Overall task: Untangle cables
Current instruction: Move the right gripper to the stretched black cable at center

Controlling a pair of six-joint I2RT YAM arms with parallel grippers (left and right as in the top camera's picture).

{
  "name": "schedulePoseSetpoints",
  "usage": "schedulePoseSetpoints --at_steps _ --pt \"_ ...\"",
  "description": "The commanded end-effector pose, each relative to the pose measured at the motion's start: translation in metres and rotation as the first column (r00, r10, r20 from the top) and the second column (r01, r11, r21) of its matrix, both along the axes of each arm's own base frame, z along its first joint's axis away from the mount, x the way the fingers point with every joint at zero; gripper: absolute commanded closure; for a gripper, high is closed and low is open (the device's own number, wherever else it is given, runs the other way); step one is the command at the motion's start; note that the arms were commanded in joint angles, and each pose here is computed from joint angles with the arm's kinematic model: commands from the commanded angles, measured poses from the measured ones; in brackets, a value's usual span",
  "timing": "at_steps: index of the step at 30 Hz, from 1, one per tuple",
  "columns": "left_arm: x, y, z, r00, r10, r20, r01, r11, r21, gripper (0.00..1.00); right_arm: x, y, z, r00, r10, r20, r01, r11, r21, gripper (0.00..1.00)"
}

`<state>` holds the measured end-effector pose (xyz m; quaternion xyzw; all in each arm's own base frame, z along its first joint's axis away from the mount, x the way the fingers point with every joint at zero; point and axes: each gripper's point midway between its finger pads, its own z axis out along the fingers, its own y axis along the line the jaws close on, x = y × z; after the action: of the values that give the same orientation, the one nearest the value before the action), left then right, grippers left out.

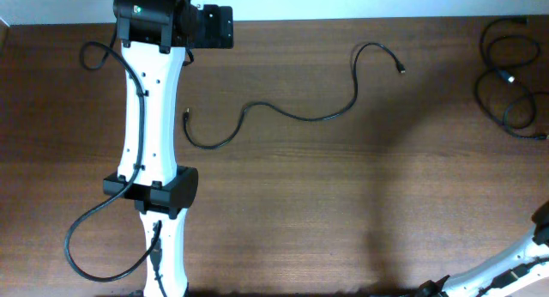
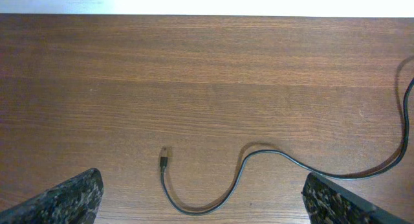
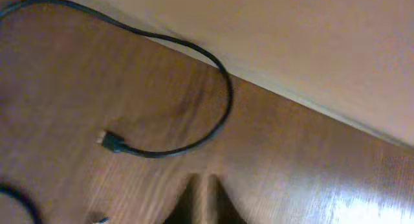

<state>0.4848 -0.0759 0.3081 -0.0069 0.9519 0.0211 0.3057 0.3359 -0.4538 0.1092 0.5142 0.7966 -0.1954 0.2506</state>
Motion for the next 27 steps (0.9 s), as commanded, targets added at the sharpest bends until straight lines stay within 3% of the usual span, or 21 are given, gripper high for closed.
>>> schedulePoseSetpoints --at_steps 1,5,8,11,12,16,19,20,21,22,23,24,25,26,27 --pt "-0.001 -0.002 0.001 1.0 -0.016 0.0 0.016 1.0 0.001 0.01 0.024 0.019 0.018 0.998 0.063 0.031 -0.063 0.998 -0.003 0.01" --pt "-0.001 -0.002 0.001 1.0 -0.016 0.0 0.016 1.0 0.001 0.01 0.085 0.08 0.049 0.923 0.384 0.025 -0.383 0.923 -0.039 0.03" --pt "-0.001 -0.002 0.001 1.0 -0.016 0.001 0.016 1.0 0.001 0.01 0.139 0.175 0.07 0.758 0.649 -0.066 -0.652 0.754 -0.073 0.11" --pt "-0.001 -0.005 0.001 1.0 -0.026 -0.002 0.026 1.0 -0.013 0.01 0.171 0.258 0.073 0.65 0.757 -0.066 -0.76 0.648 -0.054 0.13" --pt "-0.001 -0.005 0.001 1.0 -0.025 -0.001 0.025 1.0 -0.012 0.01 0.18 0.301 0.07 0.585 0.808 -0.072 -0.811 0.584 -0.031 0.13" --pt "0.0 -0.005 0.002 1.0 -0.025 0.007 0.025 1.0 -0.013 0.01 0.184 0.412 0.059 0.429 0.901 -0.062 -0.9 0.432 0.058 0.13" --pt "0.0 -0.005 0.002 1.0 -0.025 0.006 0.025 1.0 -0.013 0.01 0.162 0.506 0.046 0.124 0.989 -0.08 -0.978 0.135 0.158 0.13" --pt "0.0 -0.005 0.002 1.0 -0.025 0.006 0.025 1.0 -0.013 0.01 0.139 0.545 0.039 -0.089 0.993 -0.08 -0.972 -0.069 0.224 0.13" --pt "0.0 -0.005 0.002 1.0 -0.025 0.006 0.025 1.0 -0.012 0.01 0.114 0.572 0.034 -0.318 0.945 -0.074 -0.917 -0.287 0.276 0.2" --pt "0.0 -0.005 0.002 1.0 -0.025 0.006 0.025 1.0 -0.013 0.01 0.092 0.594 0.031 -0.511 0.857 -0.068 -0.827 -0.47 0.308 0.38" --pt "0.0 -0.005 0.002 1.0 -0.025 0.006 0.025 1.0 -0.013 0.01 0.08 0.606 0.029 -0.628 0.773 -0.086 -0.753 -0.576 0.318 0.51" --pt "0.0 -0.005 0.002 1.0 -0.025 0.006 0.025 1.0 -0.012 0.01 0.083 0.61 0.028 -0.697 0.703 -0.143 -0.706 -0.638 0.307 0.01" --pt "0.0 -0.005 0.002 1.0 -0.025 0.005 0.025 1.0 -0.012 0.01 0.091 0.605 0.027 -0.68 0.706 -0.197 -0.727 -0.614 0.308 0.01" --pt "0.0 -0.005 0.002 1.0 -0.025 0.005 0.025 1.0 -0.011 0.01 0.091 0.606 0.027 -0.617 0.769 -0.165 -0.773 -0.554 0.308 0.01" --pt "0.0 -0.005 0.002 1.0 -0.03 0.006 0.03 1.0 -0.008 0.01 0.082 0.622 0.03 -0.642 0.764 -0.069 -0.746 -0.602 0.285 0.01"
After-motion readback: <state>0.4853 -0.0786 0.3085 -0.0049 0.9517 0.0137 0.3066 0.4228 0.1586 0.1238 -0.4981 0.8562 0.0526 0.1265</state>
